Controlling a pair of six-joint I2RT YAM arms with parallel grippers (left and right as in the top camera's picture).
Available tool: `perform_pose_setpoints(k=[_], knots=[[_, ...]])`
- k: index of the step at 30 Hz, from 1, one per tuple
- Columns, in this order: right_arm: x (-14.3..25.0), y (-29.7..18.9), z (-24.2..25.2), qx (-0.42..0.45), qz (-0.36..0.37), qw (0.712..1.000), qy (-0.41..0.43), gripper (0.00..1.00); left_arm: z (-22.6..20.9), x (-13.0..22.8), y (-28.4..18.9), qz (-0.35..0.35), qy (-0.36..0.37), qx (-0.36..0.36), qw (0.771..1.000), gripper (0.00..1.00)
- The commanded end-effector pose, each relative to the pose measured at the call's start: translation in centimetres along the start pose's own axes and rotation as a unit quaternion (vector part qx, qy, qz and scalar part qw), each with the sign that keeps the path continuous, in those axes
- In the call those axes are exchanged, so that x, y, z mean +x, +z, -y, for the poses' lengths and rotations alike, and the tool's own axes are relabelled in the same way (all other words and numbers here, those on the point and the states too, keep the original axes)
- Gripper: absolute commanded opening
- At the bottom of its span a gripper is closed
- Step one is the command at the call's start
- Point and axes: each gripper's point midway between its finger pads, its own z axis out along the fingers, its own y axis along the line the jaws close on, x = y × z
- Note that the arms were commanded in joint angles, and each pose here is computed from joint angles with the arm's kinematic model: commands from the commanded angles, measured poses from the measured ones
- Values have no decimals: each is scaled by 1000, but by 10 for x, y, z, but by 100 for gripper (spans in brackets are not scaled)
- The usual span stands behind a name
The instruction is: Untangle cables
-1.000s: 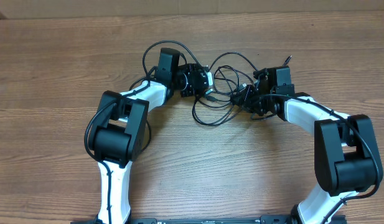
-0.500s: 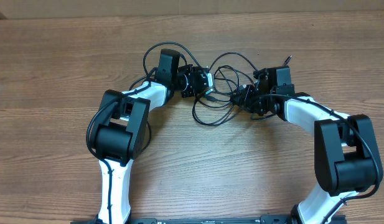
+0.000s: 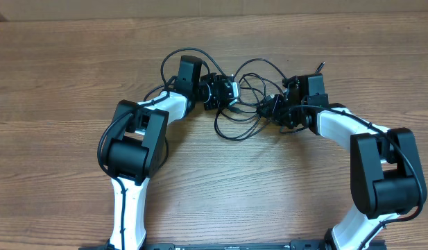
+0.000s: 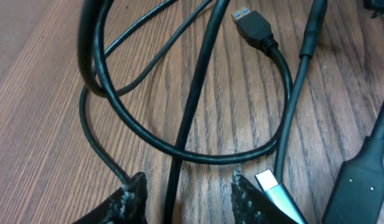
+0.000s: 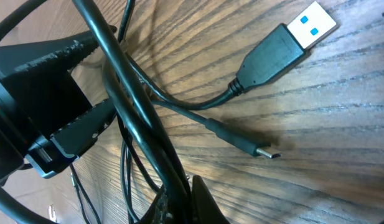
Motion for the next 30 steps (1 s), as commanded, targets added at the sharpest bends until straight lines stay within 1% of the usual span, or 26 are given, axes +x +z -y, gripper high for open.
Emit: perform_pose_setpoints(k=[1,5,7,11,12,13,15,19,23,26,28,30], knots=[[5,4,0,-5,-8,1000,-5,4,15,11,13,-3,-17,21,1000,40],[5,4,0,-5,-8,1000,-5,4,17,12,15,-3,-18,23,1000,41],[5,4,0,-5,-8,1000,-5,4,16,12,15,-2,-16,21,1000,40],[4,4,-1,-6,-7,1000,-6,4,14,11,15,-1,-13,18,1000,26],[4,4,-1,-6,-7,1000,-6,4,14,10,15,0,-12,16,1000,21],[4,4,-1,-6,-7,1000,-6,4,13,10,15,1,-11,15,1000,13],[4,4,0,-4,-5,1000,-7,4,9,8,14,4,-7,9,1000,4],[3,4,0,-3,-4,1000,-7,4,-4,-1,5,11,-7,-8,1000,4],[3,4,0,-3,-4,1000,-8,5,-30,-25,-17,25,-3,-39,999,4],[3,4,0,-3,-4,1000,-8,11,-48,-46,-37,38,-9,-63,997,4],[3,4,0,-3,-4,1000,-7,19,-58,-58,-49,43,-17,-77,996,4],[3,4,0,-3,-4,1000,-7,23,-69,-71,-64,51,-33,-92,994,4]])
